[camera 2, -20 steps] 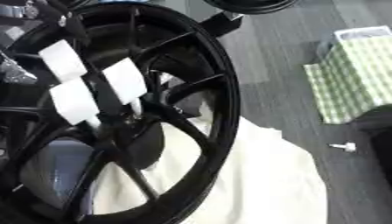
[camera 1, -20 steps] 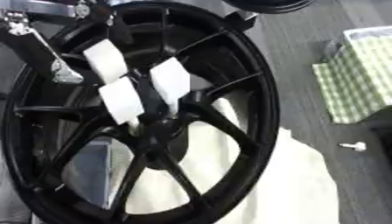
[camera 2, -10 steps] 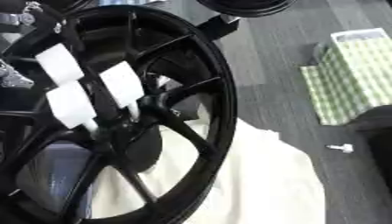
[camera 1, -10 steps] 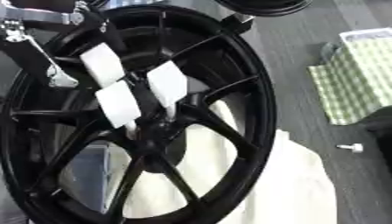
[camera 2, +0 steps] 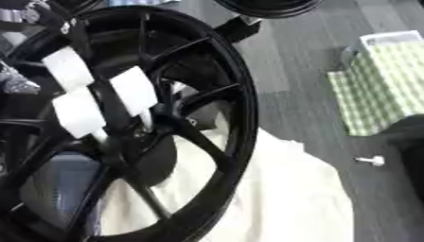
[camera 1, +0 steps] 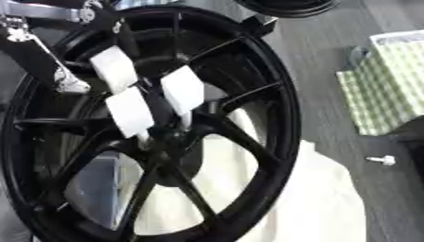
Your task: Pull the pin out of the wheel hub.
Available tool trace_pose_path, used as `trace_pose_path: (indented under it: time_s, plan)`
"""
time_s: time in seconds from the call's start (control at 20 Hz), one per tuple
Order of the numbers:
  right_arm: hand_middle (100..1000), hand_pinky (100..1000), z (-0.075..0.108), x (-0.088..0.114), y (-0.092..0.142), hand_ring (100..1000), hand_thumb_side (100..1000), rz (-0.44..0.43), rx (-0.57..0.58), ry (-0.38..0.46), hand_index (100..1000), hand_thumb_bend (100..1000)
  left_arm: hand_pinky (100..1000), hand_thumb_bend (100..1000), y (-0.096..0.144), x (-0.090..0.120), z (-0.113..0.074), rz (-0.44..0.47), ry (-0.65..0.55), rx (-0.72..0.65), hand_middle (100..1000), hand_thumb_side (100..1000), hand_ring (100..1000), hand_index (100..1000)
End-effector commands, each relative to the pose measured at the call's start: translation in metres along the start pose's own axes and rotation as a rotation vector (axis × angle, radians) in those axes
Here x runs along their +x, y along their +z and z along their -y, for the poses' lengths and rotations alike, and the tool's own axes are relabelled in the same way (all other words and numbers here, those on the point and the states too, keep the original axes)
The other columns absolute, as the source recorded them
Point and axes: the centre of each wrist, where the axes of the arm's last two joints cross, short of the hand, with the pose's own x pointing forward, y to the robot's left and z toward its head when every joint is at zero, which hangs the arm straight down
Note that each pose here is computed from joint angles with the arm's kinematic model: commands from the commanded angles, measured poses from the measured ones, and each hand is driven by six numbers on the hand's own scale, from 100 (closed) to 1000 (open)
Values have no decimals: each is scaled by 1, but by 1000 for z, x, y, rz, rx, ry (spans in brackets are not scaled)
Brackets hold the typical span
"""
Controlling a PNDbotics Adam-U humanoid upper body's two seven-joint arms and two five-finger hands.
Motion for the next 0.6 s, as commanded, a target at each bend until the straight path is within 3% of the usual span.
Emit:
trace_pose_path:
  time_s: [0.05,0.4,0.6]
  plan:
    - [556,668,6,7,-5,680,571,21,-20,1,711,100,821,311,10,2,-9,-7,-76,-53,547,100,710,705]
    - [556,668,6,7,-4,680,575,20,-29,-4,711,100,781,285,8,0,-7,-24,-107,-68,464,100,623,615]
    - [555,667,6,7,-4,679,575,18,-32,-6,711,100,749,252,13,1,-14,-19,-121,-43,371,100,560,506]
